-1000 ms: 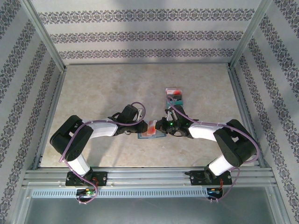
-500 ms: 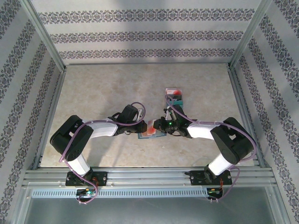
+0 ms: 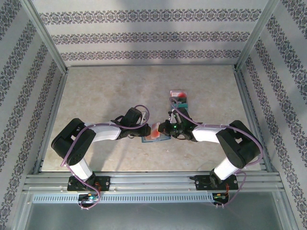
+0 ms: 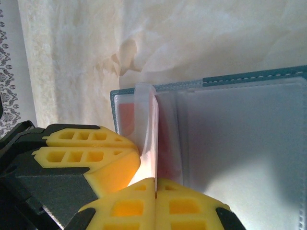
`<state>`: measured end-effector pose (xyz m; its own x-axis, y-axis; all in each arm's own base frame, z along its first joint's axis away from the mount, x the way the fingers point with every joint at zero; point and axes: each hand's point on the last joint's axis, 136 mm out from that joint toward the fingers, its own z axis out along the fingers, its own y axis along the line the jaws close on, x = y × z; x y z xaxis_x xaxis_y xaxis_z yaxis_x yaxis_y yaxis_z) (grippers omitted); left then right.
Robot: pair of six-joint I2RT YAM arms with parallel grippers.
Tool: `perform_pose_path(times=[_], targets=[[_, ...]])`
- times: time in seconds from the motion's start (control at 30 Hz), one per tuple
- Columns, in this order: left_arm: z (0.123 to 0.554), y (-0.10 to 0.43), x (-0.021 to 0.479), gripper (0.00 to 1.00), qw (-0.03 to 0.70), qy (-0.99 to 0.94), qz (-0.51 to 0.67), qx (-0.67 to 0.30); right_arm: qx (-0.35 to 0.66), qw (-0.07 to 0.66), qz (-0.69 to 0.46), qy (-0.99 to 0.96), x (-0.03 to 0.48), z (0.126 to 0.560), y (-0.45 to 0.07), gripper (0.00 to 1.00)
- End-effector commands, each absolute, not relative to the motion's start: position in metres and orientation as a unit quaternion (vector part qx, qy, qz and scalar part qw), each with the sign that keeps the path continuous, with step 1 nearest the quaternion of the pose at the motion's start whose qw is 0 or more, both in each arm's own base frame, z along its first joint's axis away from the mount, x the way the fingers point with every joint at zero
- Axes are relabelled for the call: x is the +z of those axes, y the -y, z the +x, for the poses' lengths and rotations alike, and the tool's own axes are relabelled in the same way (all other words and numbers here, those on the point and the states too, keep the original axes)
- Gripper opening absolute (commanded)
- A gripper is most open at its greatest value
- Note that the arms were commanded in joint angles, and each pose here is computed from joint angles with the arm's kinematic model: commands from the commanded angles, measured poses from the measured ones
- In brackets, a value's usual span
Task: Take the credit cards out of the card holder
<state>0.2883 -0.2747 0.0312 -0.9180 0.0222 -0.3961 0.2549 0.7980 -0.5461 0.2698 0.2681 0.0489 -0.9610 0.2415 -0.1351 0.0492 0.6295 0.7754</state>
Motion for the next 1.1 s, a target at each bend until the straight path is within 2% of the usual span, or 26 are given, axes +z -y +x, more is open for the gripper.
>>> perform_pose_path(times=[0.0, 0.77, 1.07], targets=[[0.270, 0.257, 0.003, 0.11, 0.150, -0.950, 0.067, -0.264, 0.417, 0.130, 0.064, -0.897, 0.061, 0.275, -0.264, 0.05], [0.306, 0.239, 0.018, 0.12, 0.198, -0.955, 0.094, -0.198, 0.369, 0.134, 0.034, -0.919, 0.068, 0.270, -0.252, 0.04], [0.311, 0.242, 0.026, 0.12, 0.202, -0.953, 0.096, -0.206, 0.350, 0.141, 0.018, -0.926, 0.078, 0.273, -0.250, 0.03]])
